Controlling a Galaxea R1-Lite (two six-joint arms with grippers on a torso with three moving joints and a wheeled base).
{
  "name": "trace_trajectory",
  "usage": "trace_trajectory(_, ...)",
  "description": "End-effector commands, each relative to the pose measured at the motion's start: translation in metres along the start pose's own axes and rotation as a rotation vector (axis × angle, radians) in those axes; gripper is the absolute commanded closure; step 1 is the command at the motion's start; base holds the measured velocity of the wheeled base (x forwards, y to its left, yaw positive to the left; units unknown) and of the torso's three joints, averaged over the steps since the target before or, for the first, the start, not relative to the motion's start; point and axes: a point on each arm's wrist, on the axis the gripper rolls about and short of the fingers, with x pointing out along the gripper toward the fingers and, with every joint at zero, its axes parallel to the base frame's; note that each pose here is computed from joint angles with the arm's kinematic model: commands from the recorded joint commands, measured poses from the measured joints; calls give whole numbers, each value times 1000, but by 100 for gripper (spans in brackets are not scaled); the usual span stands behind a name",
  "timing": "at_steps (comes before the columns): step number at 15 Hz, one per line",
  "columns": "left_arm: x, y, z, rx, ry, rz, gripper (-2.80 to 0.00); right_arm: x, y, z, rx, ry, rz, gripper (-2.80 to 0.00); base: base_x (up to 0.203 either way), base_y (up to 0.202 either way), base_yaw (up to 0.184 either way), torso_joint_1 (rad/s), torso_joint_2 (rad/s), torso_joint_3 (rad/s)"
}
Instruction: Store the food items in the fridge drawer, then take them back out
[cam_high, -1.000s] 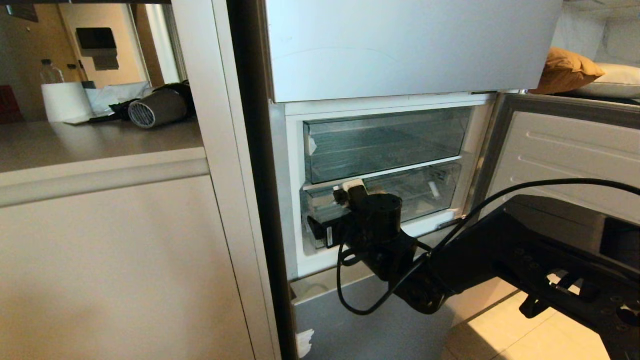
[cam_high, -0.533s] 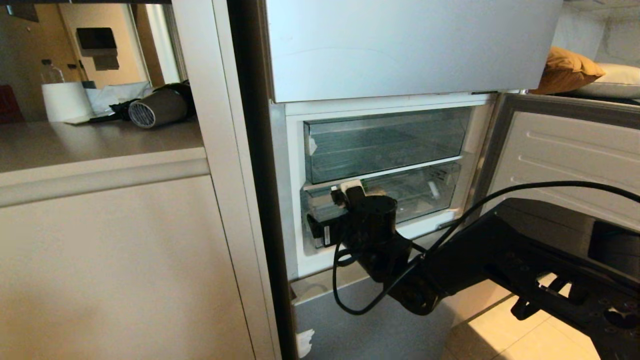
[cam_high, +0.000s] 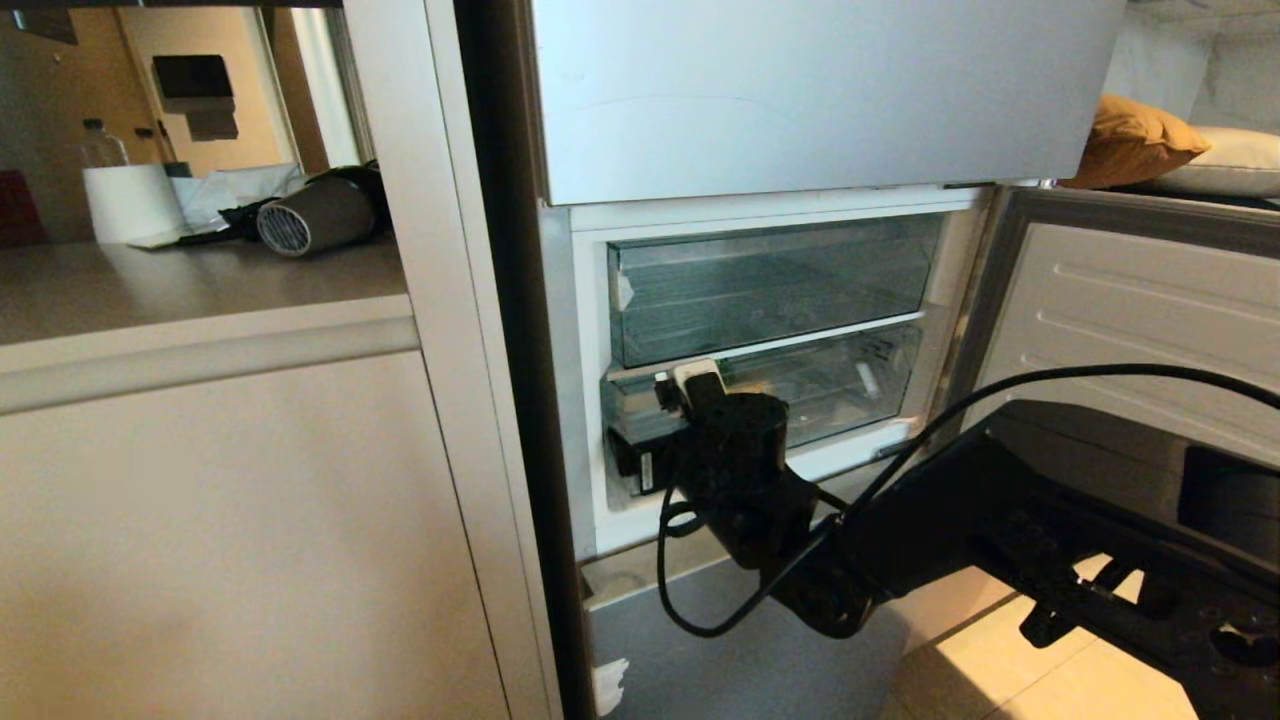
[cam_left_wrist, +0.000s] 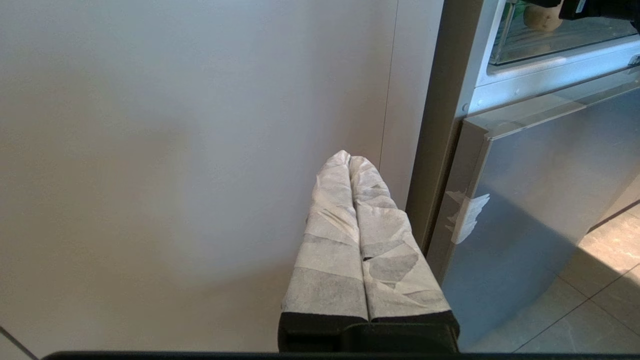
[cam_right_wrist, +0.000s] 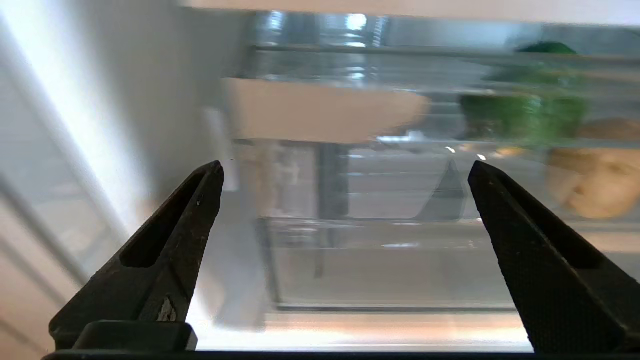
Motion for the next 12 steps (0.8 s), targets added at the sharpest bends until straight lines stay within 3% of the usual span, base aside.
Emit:
trace_trajectory(1,0,0,0,0,-1,1,0,0,3,5,8,-18,4,-280,0,0,0,0,0,0)
trace_trajectory(7,0,0,0,0,-1,-1,0,-1,5,3,11,-14,12,-280,0,0,0,0,0,0)
trace_trajectory(8,0,0,0,0,-1,-1,0,-1,5,2,10,-13,12,-59,0,0,0,0,0,0)
trace_trajectory(9,0,0,0,0,-1,1,0,-1,5,2,12,-13,12,0,0,0,0,0,0,0)
trace_trajectory(12,0,0,0,0,-1,-1,0,-1,5,1,15,-9,12,0,0,0,0,0,0,0)
